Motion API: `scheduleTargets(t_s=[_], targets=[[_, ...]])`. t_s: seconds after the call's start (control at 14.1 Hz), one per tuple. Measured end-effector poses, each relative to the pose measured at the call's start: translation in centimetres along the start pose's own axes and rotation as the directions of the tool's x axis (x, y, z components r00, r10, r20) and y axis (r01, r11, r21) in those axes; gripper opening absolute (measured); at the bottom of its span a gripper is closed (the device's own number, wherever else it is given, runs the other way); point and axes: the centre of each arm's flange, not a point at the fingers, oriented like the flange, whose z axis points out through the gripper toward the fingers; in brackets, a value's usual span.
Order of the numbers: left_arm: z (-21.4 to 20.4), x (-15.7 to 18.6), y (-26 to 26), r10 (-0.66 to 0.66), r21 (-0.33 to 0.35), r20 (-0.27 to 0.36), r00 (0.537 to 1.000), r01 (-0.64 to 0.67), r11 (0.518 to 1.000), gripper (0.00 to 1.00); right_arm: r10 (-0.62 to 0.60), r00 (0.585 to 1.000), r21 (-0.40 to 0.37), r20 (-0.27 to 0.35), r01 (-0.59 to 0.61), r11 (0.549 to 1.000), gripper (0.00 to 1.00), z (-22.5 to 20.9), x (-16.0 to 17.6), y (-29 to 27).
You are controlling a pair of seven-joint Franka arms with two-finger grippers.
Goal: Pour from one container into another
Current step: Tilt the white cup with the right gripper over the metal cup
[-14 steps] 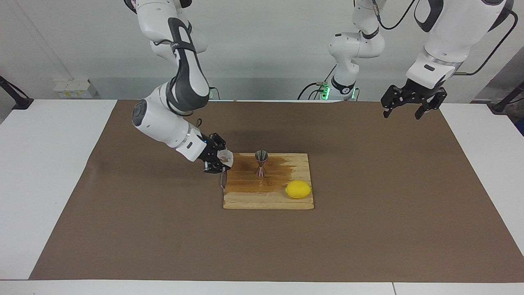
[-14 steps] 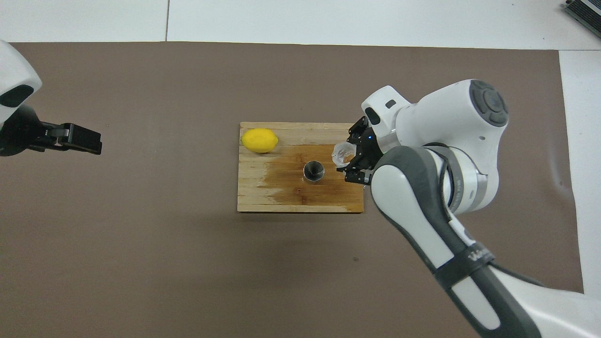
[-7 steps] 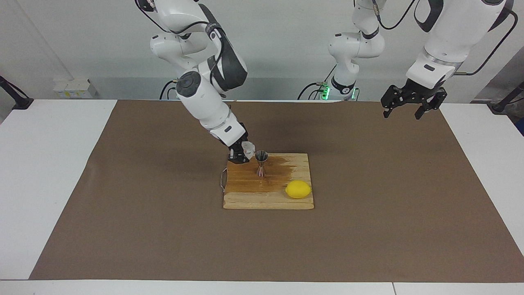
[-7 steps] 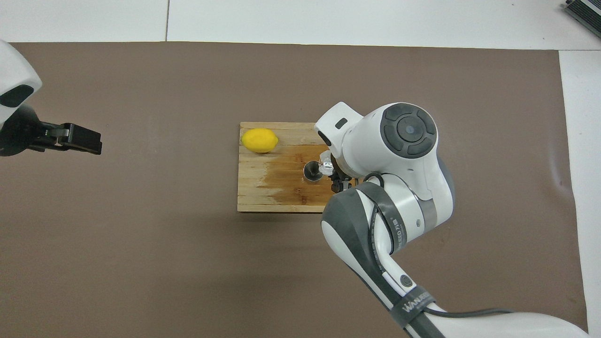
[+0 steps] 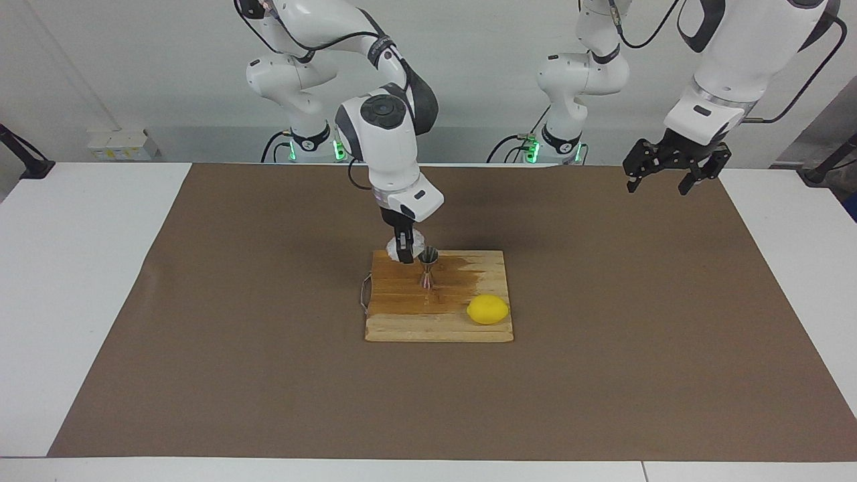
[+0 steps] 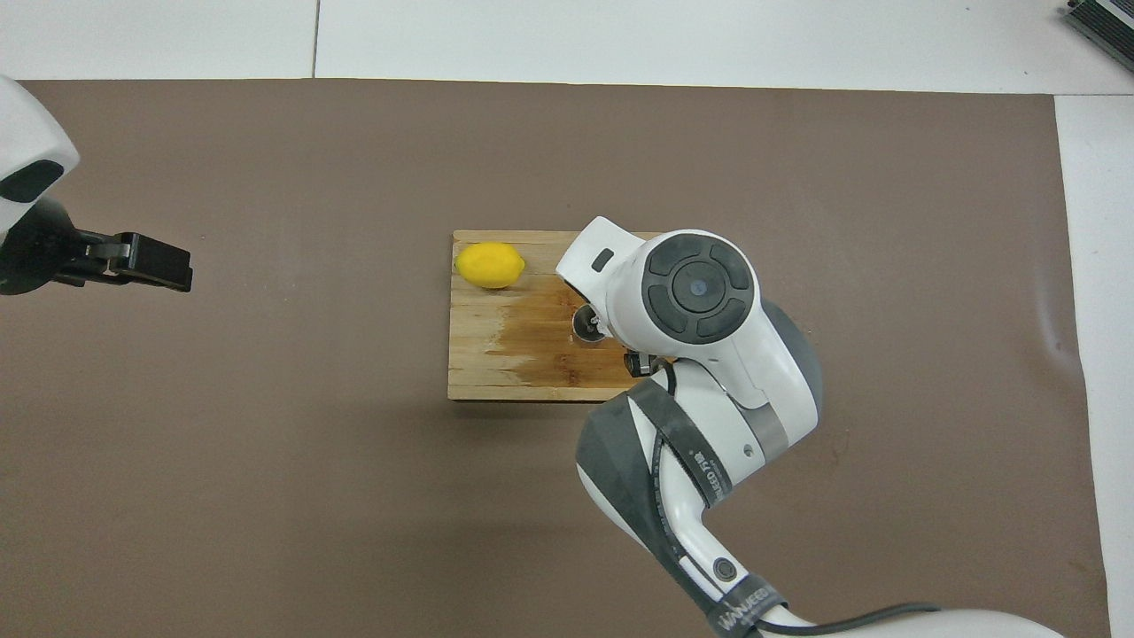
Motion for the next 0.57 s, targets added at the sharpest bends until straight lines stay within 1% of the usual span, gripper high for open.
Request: scheduleTargets(t_s=[0.14, 0.36, 0.57], targets=[[0.0, 0.0, 0.0, 0.0, 0.0, 0.0, 1.0, 0.0, 1.0, 1.0, -0.033, 0.999, -0.019, 0.034, 0.034, 0.999, 0.48, -0.1, 0.4, -0.1], [0.0, 0.0, 0.0, 0.0, 0.0, 0.0, 1.0, 0.0, 1.0, 1.0, -0.056, 0.997, -0.026, 0.044, 0.057, 0.998, 0.48, -0.3, 1.2, -0.5], [0.0, 0.0, 0.0, 0.0, 0.0, 0.0, 1.0, 0.0, 1.0, 1.0, -0.063, 0.996, -0.032, 0.055, 0.065, 0.997, 0.48, -0.3, 1.1, -0.5]])
